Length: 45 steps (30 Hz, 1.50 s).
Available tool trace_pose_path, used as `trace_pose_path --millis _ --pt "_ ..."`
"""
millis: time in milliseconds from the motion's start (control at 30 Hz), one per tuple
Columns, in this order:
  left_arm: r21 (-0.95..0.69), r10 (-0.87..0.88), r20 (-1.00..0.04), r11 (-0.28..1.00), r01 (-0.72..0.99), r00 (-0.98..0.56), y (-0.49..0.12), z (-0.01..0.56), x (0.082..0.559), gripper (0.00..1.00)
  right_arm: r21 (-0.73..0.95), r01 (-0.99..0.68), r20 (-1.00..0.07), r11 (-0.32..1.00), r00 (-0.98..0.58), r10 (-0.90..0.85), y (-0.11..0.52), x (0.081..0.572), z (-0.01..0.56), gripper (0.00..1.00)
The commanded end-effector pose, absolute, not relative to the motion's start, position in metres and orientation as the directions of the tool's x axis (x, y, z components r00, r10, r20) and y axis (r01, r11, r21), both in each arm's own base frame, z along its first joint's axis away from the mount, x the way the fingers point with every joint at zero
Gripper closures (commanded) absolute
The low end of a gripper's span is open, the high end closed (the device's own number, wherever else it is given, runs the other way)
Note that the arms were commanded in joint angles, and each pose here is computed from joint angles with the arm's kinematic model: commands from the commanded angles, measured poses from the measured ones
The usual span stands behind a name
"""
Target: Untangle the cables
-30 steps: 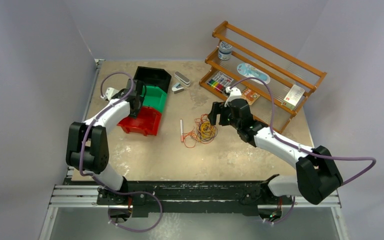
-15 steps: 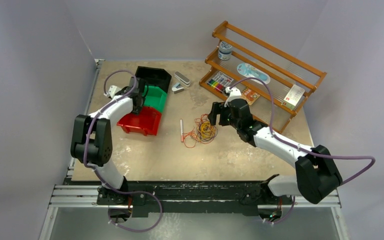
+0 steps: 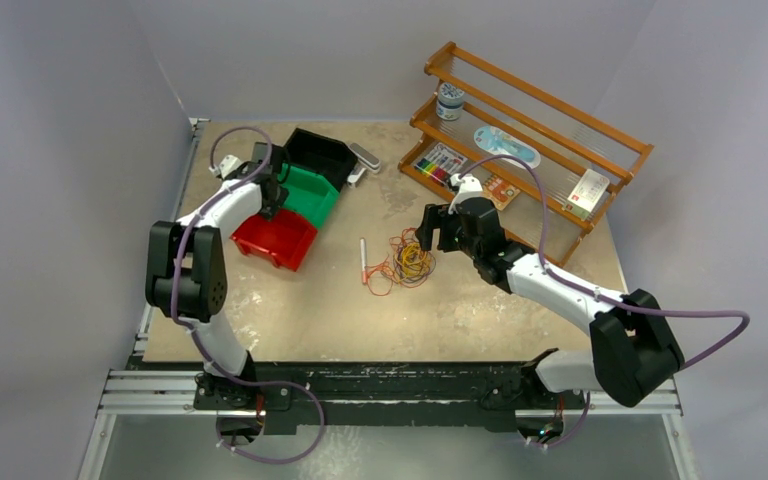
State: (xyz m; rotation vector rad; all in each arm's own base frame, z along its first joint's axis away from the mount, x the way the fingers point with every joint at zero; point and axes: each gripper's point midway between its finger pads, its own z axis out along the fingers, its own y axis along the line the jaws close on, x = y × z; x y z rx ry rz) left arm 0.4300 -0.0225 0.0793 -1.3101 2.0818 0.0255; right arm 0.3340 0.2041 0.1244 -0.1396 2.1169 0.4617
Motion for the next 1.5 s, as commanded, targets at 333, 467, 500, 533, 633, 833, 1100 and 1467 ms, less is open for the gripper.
trace_pose_path --millis 333,467,500,533,633,833,1100,1467 --pt "-0.081 -0.544 -0.521 0.799 -0.596 -0.658 0.015 0.072 0.437 0.99 0.285 -0.273 -0.85 0.919 -0.515 0.11 0.207 0.343 0.14 0.17" --pt "-0.017 -0.45 -0.496 0.86 -0.51 -0.742 0.015 0.066 0.436 0.99 0.285 -0.276 -0.848 0.918 -0.519 0.107 0.208 0.344 0.139 0.17" --pt "0.0 -0.429 -0.488 0.871 -0.492 -0.76 0.016 0.064 0.436 0.99 0.285 -0.276 -0.848 0.918 -0.518 0.108 0.208 0.344 0.139 0.17" --pt "0.007 -0.408 -0.48 0.883 -0.469 -0.776 0.015 0.064 0.436 0.99 0.285 -0.277 -0.848 0.918 -0.518 0.108 0.208 0.344 0.139 0.17" --pt "0.01 -0.355 -0.46 0.915 -0.404 -0.814 0.01 0.061 0.436 0.97 0.284 -0.278 -0.847 0.917 -0.521 0.104 0.209 0.344 0.138 0.17" --pt "-0.013 -0.271 -0.464 0.954 -0.299 -0.843 -0.021 0.064 0.443 0.93 0.282 -0.284 -0.847 0.917 -0.522 0.099 0.21 0.345 0.138 0.17" --pt "-0.007 -0.162 -0.485 0.983 -0.181 -0.859 -0.06 0.065 0.451 0.93 0.275 -0.282 -0.85 0.919 -0.517 0.096 0.208 0.344 0.139 0.17" --pt "0.014 -0.15 -0.569 0.981 -0.192 -0.808 -0.051 0.102 0.454 0.73 0.224 -0.288 -0.897 0.931 -0.434 0.082 0.193 0.338 0.162 0.16"
